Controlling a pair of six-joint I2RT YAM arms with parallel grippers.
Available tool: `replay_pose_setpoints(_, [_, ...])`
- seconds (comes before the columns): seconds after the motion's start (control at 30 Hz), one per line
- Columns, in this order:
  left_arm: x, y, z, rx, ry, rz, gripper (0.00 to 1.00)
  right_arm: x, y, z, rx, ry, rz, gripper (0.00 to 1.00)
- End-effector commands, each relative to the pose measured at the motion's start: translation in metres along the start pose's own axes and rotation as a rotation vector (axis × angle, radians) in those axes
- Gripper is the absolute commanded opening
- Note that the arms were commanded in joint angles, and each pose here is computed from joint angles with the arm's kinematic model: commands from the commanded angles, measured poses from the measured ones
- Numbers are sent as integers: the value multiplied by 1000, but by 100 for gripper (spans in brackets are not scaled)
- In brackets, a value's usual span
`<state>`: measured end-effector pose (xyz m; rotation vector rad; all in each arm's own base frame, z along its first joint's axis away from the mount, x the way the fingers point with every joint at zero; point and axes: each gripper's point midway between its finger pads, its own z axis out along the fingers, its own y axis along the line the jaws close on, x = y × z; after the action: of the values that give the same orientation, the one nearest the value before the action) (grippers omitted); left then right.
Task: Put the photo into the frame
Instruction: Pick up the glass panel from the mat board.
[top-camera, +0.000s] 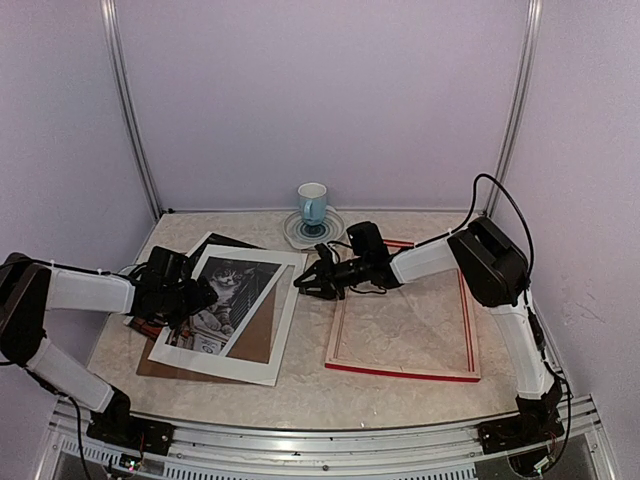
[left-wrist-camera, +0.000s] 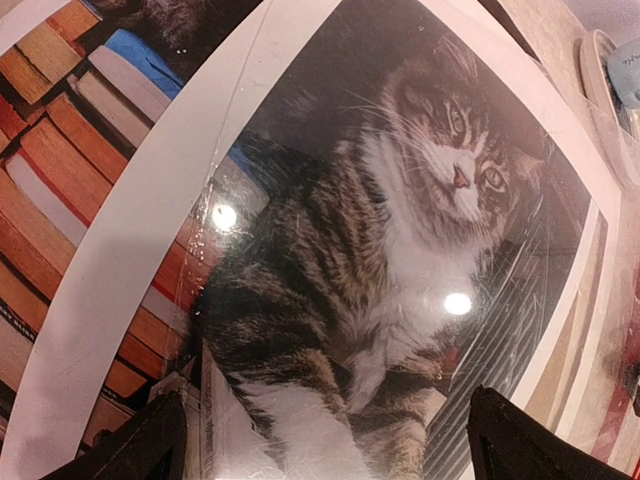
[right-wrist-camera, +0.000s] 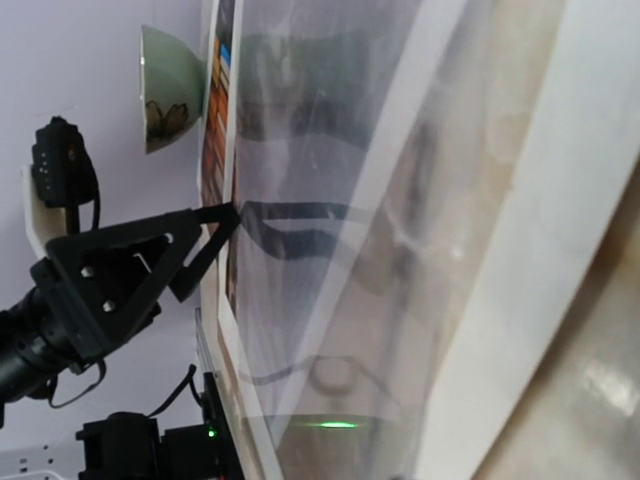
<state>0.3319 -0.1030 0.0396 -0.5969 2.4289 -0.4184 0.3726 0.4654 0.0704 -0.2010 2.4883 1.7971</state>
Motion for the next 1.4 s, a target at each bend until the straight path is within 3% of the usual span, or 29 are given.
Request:
replay_pose_setpoints(0.0, [9,-2,2,13,24,-8,96,2,3,-1,-32,13,-9,30])
replay_pose_setpoints(0.4, [9,-5,2,22,26,-8,96,10,-3,11,-45,32,6,23])
replay_pose_setpoints(0.5, [9,-5,1,26,25,-7,96,9,-2,12,-47,33,4,14])
replay_pose_setpoints(0.67, [8,-6,0,28,20,-7,96,9,-2,11,-40,28,1,11])
replay_pose_setpoints(0.8, [10,-5,1,30,25,-8,96,10,-4,11,-37,29,1,1])
replay_pose_setpoints(1.37, [1,-10,-11,49,-9,-11,96,12,7,-6,-38,-3,-22,0])
